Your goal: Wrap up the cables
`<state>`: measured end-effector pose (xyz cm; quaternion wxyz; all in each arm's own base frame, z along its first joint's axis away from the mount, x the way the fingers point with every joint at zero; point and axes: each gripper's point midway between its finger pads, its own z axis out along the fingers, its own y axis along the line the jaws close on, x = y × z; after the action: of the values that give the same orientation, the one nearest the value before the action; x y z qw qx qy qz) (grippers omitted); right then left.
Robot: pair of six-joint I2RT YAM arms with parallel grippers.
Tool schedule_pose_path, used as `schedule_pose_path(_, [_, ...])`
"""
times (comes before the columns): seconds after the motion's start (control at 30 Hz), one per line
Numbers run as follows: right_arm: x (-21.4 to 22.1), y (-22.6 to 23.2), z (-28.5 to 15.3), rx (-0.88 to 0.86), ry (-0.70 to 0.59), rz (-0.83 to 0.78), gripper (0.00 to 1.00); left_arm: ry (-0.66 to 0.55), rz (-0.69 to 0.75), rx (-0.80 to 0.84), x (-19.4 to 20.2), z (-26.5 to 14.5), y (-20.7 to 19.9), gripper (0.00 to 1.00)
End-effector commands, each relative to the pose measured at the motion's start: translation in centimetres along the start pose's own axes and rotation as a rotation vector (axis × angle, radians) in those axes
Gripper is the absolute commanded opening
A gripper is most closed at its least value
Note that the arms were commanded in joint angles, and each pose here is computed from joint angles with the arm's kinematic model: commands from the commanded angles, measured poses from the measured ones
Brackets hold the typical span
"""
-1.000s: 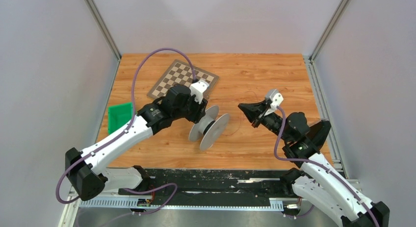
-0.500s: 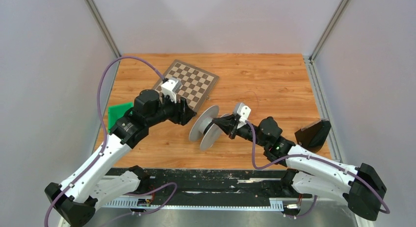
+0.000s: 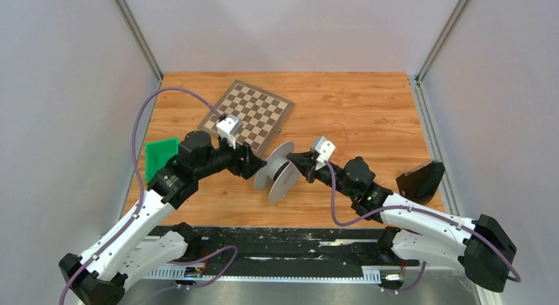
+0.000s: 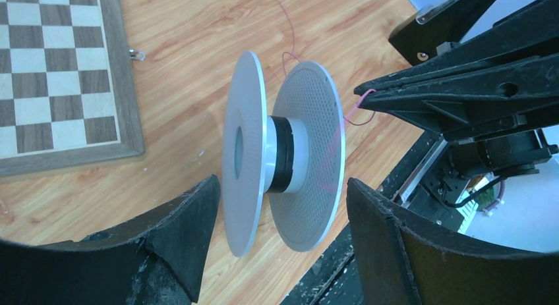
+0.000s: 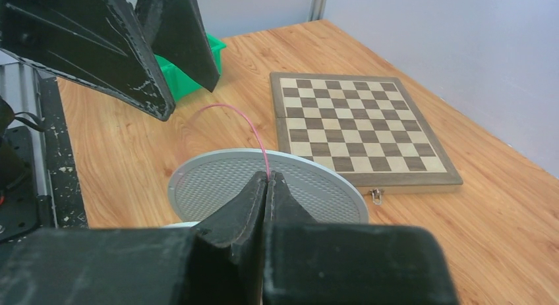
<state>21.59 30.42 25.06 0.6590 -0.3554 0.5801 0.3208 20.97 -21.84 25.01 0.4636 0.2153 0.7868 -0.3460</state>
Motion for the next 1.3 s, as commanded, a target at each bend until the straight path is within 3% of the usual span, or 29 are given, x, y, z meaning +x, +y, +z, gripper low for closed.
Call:
schedule_pose_path(0.0, [-0.6,-0.7,0.3,0.026,-0.017,-0.068,0.0,-0.09,0.046,0.053,-1.9,-0.2,-1.0,0.78])
schedule_pose_path(0.33, [-0.4,-1.4,0.8,0.032,0.016,-0.196,0.0,-0.04,0.095,0.038,-1.1,1.9,0.1,0.79])
schedule_pose_path(0.87, [0.3,-1.4,0.7,0.027,0.021,-0.237,0.0,-0.001,0.112,-0.01,0.1,4.6,2.2,0.73])
schedule_pose_path(1.27, [1.2,-1.4,0.7,0.017,0.052,-0.26,0.0,0.024,0.105,-0.016,1.5,5.8,2.9,0.62])
